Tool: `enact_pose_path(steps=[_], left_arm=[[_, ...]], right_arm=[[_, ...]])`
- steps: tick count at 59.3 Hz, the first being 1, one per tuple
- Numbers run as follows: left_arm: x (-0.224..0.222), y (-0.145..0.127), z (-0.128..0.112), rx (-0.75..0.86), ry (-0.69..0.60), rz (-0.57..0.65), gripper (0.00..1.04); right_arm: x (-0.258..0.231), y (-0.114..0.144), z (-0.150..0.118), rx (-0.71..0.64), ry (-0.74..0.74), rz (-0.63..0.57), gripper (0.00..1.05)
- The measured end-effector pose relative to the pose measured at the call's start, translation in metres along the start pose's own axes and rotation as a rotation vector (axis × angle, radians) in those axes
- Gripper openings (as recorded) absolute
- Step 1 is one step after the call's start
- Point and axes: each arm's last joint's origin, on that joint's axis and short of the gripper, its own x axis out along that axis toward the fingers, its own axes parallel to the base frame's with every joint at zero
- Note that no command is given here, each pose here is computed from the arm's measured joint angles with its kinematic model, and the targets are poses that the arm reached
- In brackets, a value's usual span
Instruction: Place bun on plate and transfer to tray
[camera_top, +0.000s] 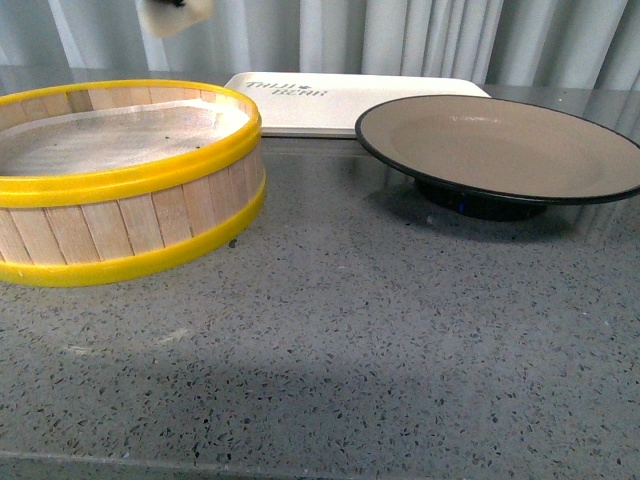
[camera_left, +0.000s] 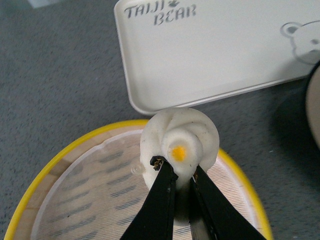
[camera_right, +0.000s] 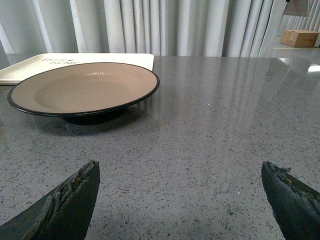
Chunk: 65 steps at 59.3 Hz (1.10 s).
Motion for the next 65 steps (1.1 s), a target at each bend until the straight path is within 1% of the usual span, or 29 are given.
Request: enact_pose_path(steps=[10,14,16,23,28,32,41,49,65], left_arm=[[-0.015,-0.036,0.021,0.014,-0.066,-0.075,0.05],[-0.019,-0.055,0.028,0.017,-0.086,-0.112,0.05],[-0.02,-0.071,0.031,0.027,-0.093,-0.138,0.05],[-0.01,-0.127,0.027,0.077,-0.073,-0.211,0.05],[-0.002,-0.161,0.022,0.112,-0.057,-0.245,0.05],[0.003,-0.178,0.02,0.13,-0.052,-0.256,0.05],[0.015,-0.203,0.018,0.161,-0.041,-0.262,0.05],[0.026,-0.212,0.017,0.186,-0.034,-0.245,0.05],[0.048,-0.22,0.013,0.249,-0.008,-0.217,0.05]], right_arm=[[0.0,0.0,0.0,0.0,0.0,0.0,0.96],[0.0,0.0,0.0,0.0,0.0,0.0,0.96],[0.0,0.0,0.0,0.0,0.0,0.0,0.96],[0.0,0.0,0.0,0.0,0.0,0.0,0.96],[0.0,0.0,0.0,0.0,0.0,0.0,0.96],[0.0,0.0,0.0,0.0,0.0,0.0,0.96],[0.0,0.0,0.0,0.0,0.0,0.0,0.96],[0.0,0.0,0.0,0.0,0.0,0.0,0.96],[0.0,0.0,0.0,0.0,0.0,0.0,0.96]])
